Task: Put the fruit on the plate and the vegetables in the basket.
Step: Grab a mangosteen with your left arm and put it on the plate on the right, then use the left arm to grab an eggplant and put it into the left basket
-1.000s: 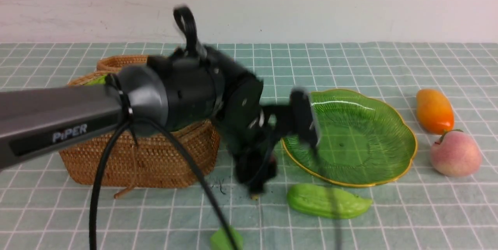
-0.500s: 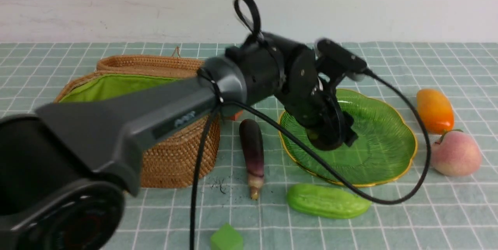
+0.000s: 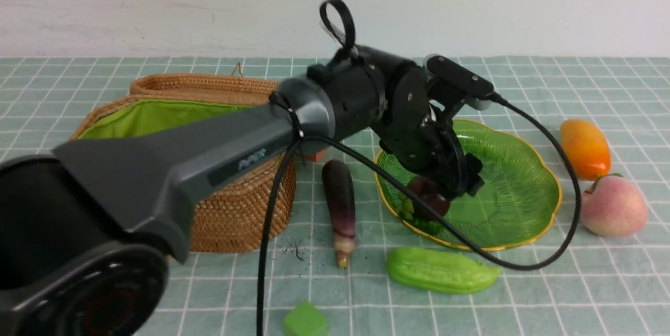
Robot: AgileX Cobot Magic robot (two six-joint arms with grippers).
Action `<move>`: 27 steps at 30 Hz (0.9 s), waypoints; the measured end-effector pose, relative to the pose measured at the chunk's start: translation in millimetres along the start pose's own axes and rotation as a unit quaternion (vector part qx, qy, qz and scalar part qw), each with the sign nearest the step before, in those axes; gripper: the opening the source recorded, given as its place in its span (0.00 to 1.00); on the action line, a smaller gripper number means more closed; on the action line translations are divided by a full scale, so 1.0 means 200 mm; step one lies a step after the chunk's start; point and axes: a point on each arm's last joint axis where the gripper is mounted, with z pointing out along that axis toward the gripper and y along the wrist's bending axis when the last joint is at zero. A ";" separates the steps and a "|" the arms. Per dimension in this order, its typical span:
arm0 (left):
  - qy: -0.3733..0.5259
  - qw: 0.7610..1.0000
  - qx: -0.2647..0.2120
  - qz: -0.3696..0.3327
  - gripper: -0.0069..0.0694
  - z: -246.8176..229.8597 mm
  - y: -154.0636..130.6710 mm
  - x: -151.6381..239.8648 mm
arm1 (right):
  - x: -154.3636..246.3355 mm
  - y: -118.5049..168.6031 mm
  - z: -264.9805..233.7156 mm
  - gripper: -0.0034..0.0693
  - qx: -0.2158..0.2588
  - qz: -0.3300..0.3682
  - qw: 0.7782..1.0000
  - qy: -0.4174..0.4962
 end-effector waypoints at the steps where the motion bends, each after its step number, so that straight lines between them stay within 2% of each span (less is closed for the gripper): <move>1: 0.000 1.000 0.000 -0.004 0.85 0.00 0.00 0.00 | 0.00 0.00 0.00 0.37 0.000 0.000 1.000 0.000; 3: 0.039 0.997 -0.009 -0.062 0.70 -0.16 0.00 0.00 | 0.00 0.00 0.00 0.37 0.001 -0.001 1.000 0.000; 4: 0.047 0.996 -0.013 -0.070 0.69 -0.17 0.00 0.00 | 0.00 0.00 0.00 0.37 0.001 -0.001 1.000 0.000; 5: 0.067 0.993 -0.024 -0.091 0.59 -0.24 0.01 0.01 | 0.00 0.00 0.00 0.37 0.002 -0.001 1.000 0.001; 9: 0.142 0.980 -0.071 -0.122 0.46 -0.27 0.04 0.08 | 0.00 0.00 0.00 0.37 0.002 -0.001 1.000 -0.001; 13: 0.170 0.973 -0.097 -0.120 0.49 -0.17 0.07 0.14 | 0.00 0.00 0.00 0.37 0.004 -0.002 1.000 -0.001; 20: 0.211 0.956 -0.157 -0.133 0.70 0.04 0.12 0.25 | 0.00 0.00 0.00 0.37 0.003 -0.002 1.000 0.000; 23: 0.216 0.949 -0.182 -0.143 0.73 0.11 0.15 0.28 | 0.00 0.00 0.00 0.37 0.002 -0.002 1.000 0.004; 27: 0.215 0.948 -0.187 -0.144 0.73 0.17 0.16 0.30 | 0.00 0.00 0.00 0.37 0.002 -0.002 1.000 0.005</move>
